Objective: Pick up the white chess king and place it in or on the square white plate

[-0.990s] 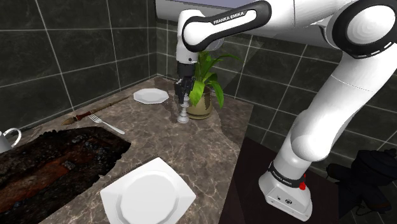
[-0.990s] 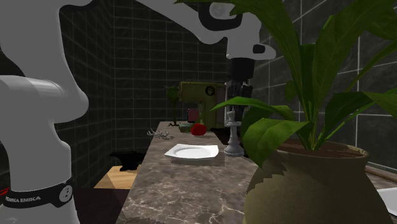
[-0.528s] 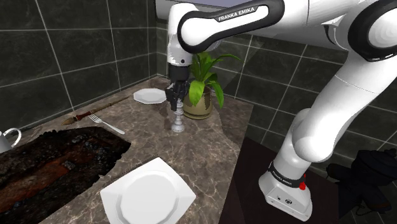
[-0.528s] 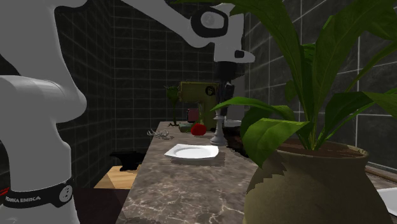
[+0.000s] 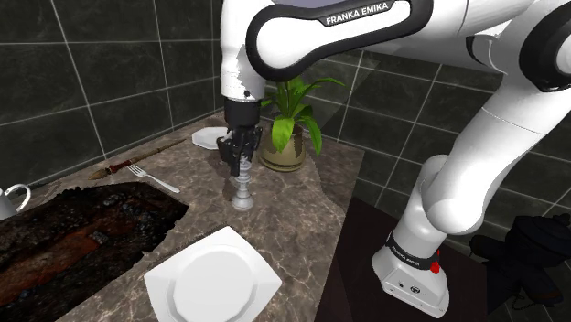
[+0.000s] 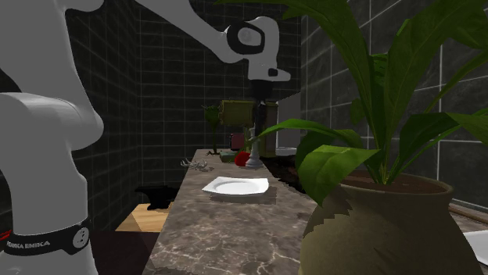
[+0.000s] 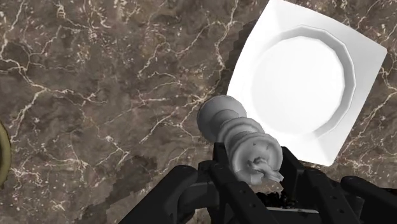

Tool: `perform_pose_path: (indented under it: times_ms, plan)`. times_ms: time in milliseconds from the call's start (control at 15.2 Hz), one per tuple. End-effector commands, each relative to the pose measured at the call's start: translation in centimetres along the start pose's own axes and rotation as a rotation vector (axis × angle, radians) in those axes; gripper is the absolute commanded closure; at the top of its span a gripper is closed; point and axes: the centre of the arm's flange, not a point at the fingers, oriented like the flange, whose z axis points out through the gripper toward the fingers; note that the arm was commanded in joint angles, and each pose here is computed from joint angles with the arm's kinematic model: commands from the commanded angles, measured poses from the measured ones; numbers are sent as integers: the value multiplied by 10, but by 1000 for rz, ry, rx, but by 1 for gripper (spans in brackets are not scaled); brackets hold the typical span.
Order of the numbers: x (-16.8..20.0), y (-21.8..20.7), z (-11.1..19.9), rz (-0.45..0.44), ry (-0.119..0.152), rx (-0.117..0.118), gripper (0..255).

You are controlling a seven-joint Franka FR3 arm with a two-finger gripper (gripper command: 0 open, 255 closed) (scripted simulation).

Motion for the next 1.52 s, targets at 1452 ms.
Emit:
perform_pose_path:
  times_ms: [1452]
  plan:
    - [-35, -150, 62, 2, 0, 0, 255]
